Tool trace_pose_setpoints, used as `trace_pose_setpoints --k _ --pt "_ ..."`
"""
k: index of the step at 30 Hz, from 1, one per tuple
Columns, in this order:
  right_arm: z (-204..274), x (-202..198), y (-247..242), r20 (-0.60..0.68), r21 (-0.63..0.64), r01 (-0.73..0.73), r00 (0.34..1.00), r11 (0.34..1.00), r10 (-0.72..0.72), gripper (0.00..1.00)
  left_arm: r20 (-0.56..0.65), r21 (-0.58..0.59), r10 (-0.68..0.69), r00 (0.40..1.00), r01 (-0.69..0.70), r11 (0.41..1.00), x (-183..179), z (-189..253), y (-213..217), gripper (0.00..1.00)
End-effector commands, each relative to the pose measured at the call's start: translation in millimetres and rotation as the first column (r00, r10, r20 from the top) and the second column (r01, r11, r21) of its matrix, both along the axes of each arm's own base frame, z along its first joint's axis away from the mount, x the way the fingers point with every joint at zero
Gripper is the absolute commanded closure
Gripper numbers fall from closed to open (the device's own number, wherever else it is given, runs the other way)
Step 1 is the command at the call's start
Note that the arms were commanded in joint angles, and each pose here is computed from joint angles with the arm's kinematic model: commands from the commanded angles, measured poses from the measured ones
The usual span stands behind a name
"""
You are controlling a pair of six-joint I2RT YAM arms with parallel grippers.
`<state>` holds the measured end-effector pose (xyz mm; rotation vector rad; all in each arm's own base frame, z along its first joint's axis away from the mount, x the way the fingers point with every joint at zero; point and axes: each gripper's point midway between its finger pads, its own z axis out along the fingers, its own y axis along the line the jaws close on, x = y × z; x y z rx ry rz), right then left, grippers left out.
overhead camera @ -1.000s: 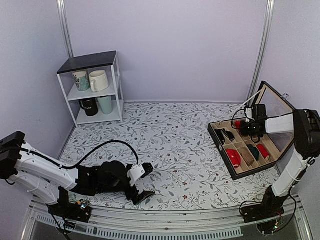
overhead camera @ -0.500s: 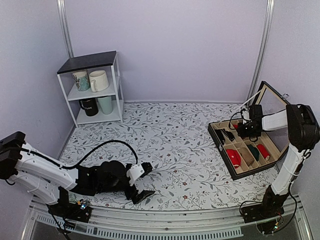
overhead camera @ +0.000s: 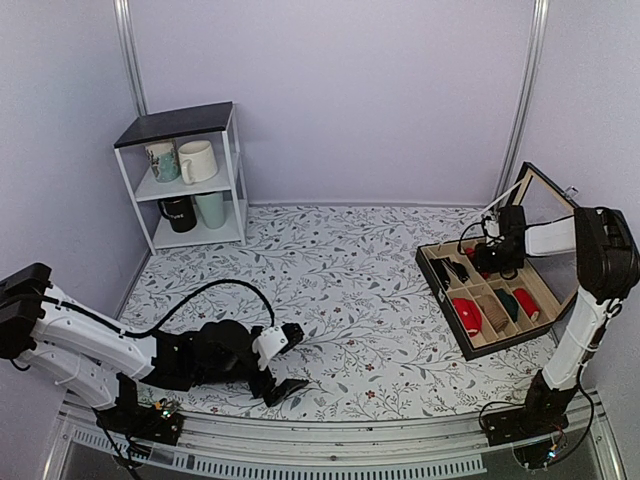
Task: Roll the socks
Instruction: Place a pair of socks in the storage box, then reset both arms
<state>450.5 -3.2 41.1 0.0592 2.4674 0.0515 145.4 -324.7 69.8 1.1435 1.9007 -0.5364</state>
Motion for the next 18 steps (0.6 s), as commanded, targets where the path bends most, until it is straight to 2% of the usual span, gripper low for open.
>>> trace_pose_setpoints --k 1,14,18 --pt "18 -10 1 -0.016 0.029 0.024 1.0 0.999 -0.024 0.57 0.009 -0.003 0.019 1.0 -0.019 1.0 8 -1 3 0.0" --pt "86 -9 8 0.084 0.096 0.026 0.996 0.995 -0.034 0.49 0.005 -0.012 0.04 0.999 -0.04 0.999 14 1 6 0.01" --pt "112 -18 24 0.129 0.175 -0.027 0.992 0.984 0.004 0.47 -0.001 -0.022 0.076 0.997 -0.076 0.997 22 2 11 0.01"
